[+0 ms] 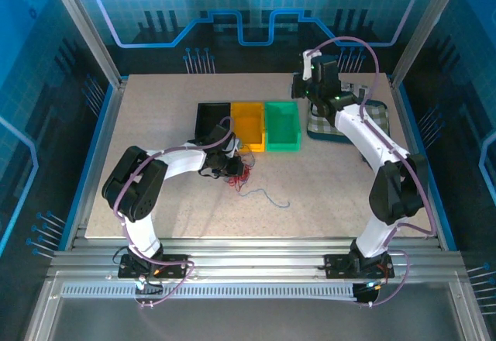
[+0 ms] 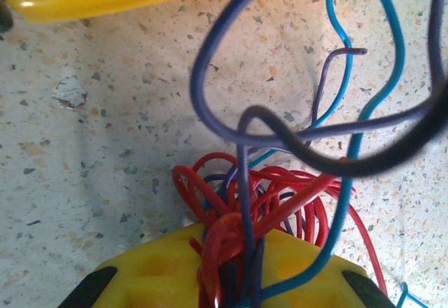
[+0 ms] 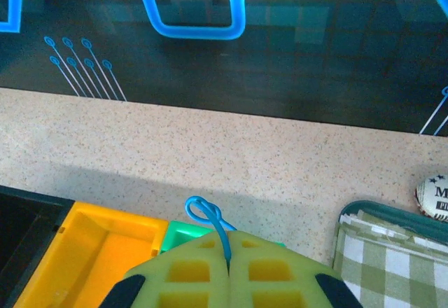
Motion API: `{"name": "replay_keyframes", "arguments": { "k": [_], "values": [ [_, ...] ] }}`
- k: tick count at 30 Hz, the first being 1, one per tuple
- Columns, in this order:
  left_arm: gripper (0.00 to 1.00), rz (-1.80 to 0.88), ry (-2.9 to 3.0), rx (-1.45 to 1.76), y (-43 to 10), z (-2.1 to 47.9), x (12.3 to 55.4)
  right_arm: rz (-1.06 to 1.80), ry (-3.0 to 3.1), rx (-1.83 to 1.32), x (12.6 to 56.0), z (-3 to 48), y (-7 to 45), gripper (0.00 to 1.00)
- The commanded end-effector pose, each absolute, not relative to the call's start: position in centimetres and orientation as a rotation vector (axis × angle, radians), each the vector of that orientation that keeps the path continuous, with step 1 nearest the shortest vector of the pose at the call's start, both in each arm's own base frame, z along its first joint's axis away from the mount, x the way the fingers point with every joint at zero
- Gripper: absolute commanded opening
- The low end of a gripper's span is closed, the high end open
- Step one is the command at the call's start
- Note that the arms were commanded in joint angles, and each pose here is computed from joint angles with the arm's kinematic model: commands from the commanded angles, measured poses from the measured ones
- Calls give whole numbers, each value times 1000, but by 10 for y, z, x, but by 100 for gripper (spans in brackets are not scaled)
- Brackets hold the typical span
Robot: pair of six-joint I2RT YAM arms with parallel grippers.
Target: Untangle the cables
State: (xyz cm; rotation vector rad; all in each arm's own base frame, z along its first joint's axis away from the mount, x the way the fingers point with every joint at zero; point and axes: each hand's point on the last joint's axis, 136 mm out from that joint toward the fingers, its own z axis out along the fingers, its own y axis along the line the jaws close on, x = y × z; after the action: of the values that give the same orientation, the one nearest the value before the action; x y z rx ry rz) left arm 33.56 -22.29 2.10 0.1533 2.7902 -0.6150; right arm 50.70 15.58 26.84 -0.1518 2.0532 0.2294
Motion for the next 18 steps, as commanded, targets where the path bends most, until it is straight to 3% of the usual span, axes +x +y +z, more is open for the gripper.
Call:
{"name": "replay_keyframes", "arguments": {
  "k": [1, 18],
  "values": [
    [0, -562, 2792, 129, -211, 21, 336, 220, 2108, -161, 501, 245, 160, 0],
    [0, -594, 2750, 118, -212, 36, 344, 246, 2313, -169, 505, 155, 178, 0]
  ]
}}
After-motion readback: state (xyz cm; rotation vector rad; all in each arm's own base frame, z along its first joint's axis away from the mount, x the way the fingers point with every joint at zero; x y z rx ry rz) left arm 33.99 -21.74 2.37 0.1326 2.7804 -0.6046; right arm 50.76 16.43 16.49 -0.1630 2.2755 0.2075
